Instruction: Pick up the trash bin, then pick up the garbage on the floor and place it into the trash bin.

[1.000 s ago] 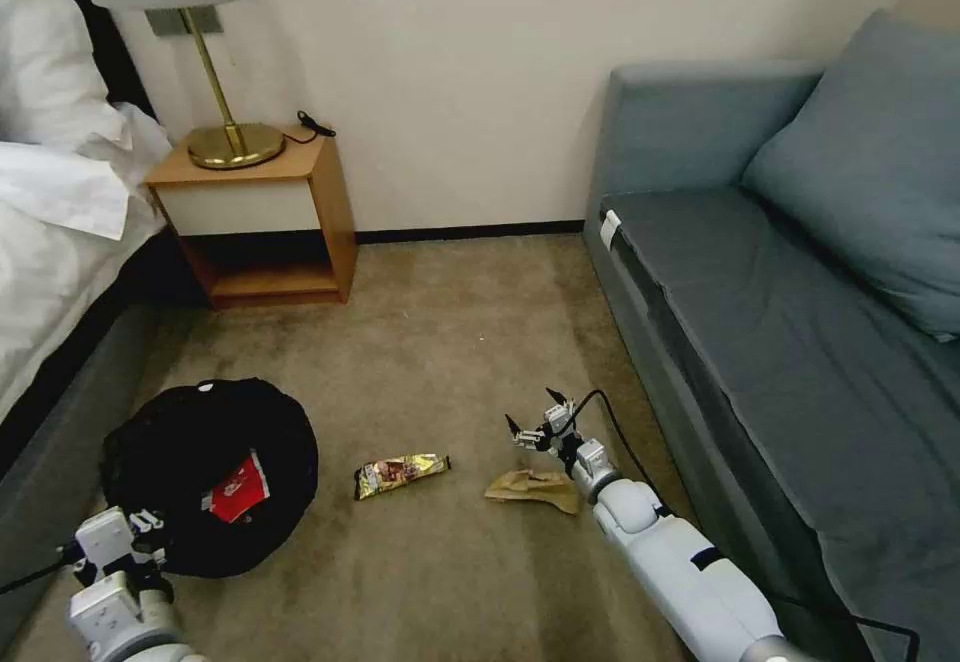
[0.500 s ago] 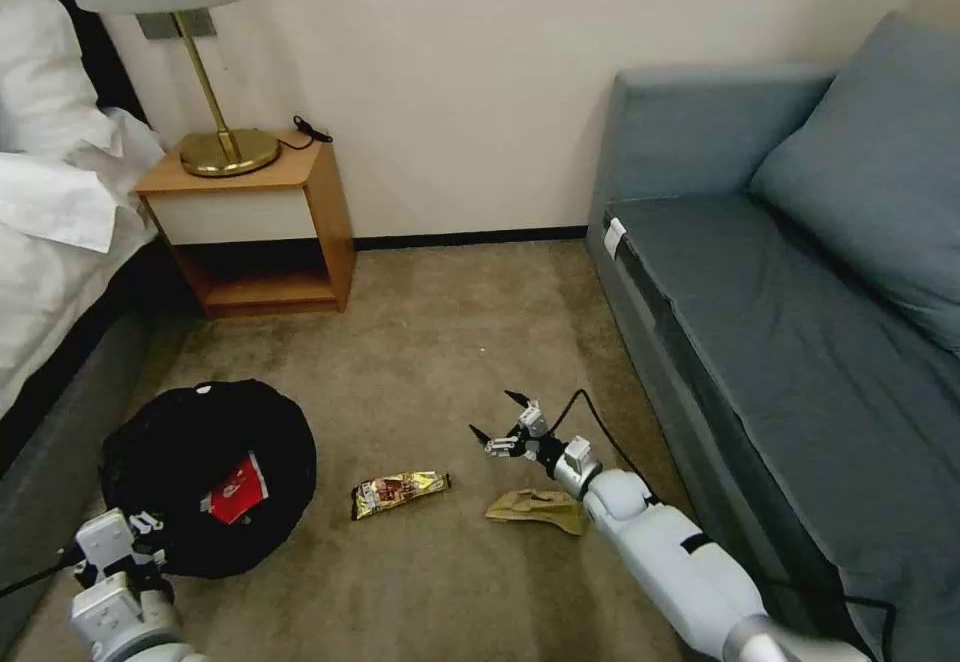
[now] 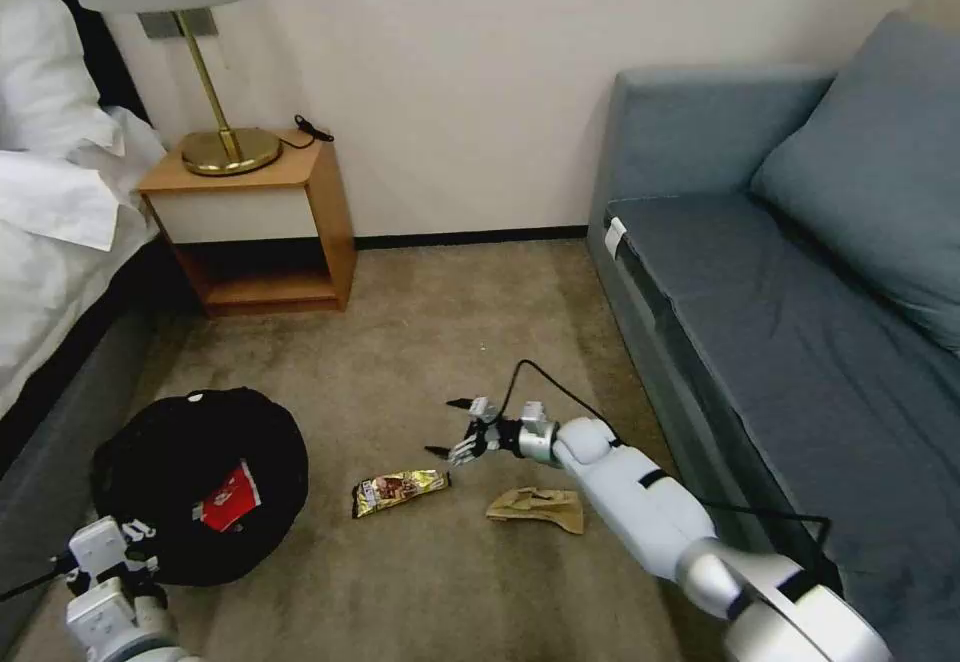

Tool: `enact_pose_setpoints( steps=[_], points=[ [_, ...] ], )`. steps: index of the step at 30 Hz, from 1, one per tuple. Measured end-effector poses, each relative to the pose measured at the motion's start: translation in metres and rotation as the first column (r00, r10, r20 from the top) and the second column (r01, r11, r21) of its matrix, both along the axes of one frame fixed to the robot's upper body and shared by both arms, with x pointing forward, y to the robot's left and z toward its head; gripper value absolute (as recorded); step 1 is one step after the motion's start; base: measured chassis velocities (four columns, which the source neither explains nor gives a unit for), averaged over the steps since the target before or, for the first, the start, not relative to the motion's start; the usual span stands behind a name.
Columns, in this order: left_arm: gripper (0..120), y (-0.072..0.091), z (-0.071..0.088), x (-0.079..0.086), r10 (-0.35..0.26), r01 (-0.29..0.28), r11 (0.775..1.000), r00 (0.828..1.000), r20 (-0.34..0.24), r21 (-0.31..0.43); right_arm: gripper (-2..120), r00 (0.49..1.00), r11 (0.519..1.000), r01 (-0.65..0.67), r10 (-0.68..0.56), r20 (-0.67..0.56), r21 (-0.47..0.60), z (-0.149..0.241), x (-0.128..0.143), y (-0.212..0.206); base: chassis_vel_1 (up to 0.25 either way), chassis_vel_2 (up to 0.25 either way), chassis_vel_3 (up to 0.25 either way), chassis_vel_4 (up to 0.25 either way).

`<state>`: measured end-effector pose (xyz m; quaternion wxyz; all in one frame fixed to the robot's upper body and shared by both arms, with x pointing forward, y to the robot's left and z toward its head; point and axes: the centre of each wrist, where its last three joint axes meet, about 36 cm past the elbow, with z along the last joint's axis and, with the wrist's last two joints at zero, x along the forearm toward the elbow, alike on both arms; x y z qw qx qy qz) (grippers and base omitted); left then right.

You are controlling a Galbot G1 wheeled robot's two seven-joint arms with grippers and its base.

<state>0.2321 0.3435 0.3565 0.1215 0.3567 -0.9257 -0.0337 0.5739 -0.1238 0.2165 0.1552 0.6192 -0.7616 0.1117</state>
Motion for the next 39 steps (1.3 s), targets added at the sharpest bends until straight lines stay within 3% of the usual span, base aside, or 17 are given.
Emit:
enact_pose_setpoints(
  steps=[9,22,39],
  points=[
    [3,0.004,-0.007,-0.002,0.004,-0.004,1.000,1.000,-0.019,0.000,100,0.998,0.988,-0.060,0.061,0.002,-0.140,-0.014,0.003,0.035,0.000,0.000,0.000,0.000],
    [3,0.007,-0.007,0.000,-0.003,0.003,1.000,1.000,-0.020,0.012,100,0.996,0.962,-0.029,0.052,0.078,-0.271,-0.028,-0.005,0.027,0.000,0.000,0.000,0.000],
    [3,0.008,0.017,0.001,-0.008,0.008,1.000,1.000,0.020,0.007,100,0.991,0.943,-0.077,0.107,0.076,-0.324,-0.041,-0.018,0.030,0.000,0.000,0.000,0.000]
  ],
)
